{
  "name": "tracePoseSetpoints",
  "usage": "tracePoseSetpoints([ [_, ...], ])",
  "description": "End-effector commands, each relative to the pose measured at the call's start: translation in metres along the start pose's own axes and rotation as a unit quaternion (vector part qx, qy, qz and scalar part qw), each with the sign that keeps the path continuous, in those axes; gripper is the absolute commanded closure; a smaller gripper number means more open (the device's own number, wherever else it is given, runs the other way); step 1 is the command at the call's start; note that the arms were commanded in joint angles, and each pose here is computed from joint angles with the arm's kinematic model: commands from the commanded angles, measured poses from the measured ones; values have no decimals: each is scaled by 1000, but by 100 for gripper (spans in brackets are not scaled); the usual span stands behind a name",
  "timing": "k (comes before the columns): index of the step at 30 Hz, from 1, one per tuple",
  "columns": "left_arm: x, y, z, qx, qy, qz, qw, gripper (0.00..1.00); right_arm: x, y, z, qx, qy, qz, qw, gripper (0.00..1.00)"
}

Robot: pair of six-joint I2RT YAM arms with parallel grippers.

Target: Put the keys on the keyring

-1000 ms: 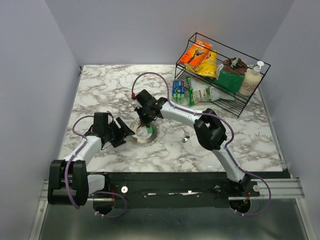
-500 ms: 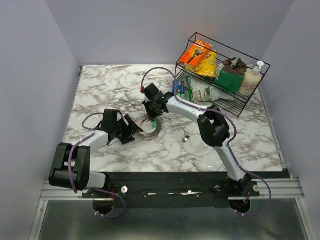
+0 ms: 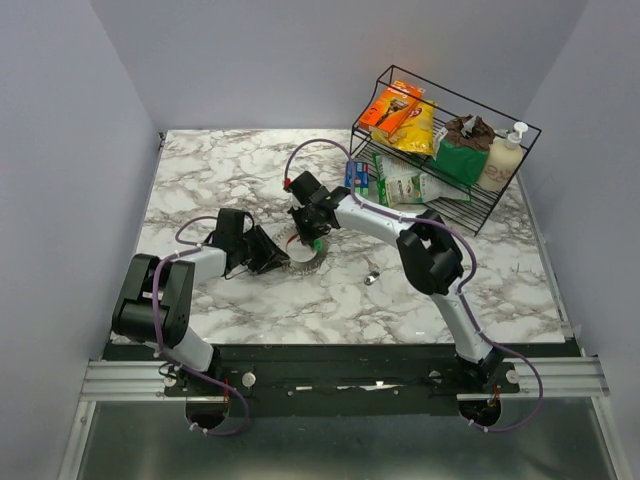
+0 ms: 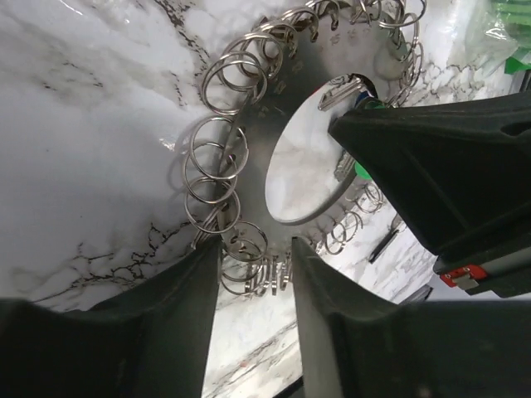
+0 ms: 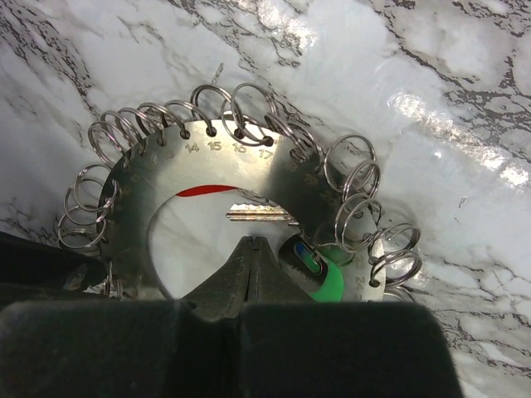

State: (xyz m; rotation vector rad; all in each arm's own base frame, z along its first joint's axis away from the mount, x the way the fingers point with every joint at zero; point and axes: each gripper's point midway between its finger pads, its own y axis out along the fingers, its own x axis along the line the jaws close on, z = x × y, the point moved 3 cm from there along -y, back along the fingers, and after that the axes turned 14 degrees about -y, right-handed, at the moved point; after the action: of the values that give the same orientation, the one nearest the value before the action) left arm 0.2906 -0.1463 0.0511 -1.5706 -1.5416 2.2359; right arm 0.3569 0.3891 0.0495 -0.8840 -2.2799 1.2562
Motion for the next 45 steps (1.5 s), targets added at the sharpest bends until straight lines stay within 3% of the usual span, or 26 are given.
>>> tracePoseSetpoints([
  [1, 30, 7, -3, -13, 10, -67, 998, 63, -2, -8, 16, 29, -11, 1, 1000, 100],
  [7, 30, 12, -9, -17, 21, -81, 996, 73, 4, -12, 25, 39, -21, -20, 999, 99],
  [20, 6, 25, -36, -32, 48, -90, 994, 73, 24, -12, 43, 58, -38, -96, 993, 99],
  [34, -3, 16, -59, -44, 70, -90, 993, 69, 64, -8, 18, 28, -49, -186, 981, 99],
  [45, -31, -4, -72, -67, 112, -82, 988, 63, 56, -32, -26, -35, -49, -148, 987, 99],
])
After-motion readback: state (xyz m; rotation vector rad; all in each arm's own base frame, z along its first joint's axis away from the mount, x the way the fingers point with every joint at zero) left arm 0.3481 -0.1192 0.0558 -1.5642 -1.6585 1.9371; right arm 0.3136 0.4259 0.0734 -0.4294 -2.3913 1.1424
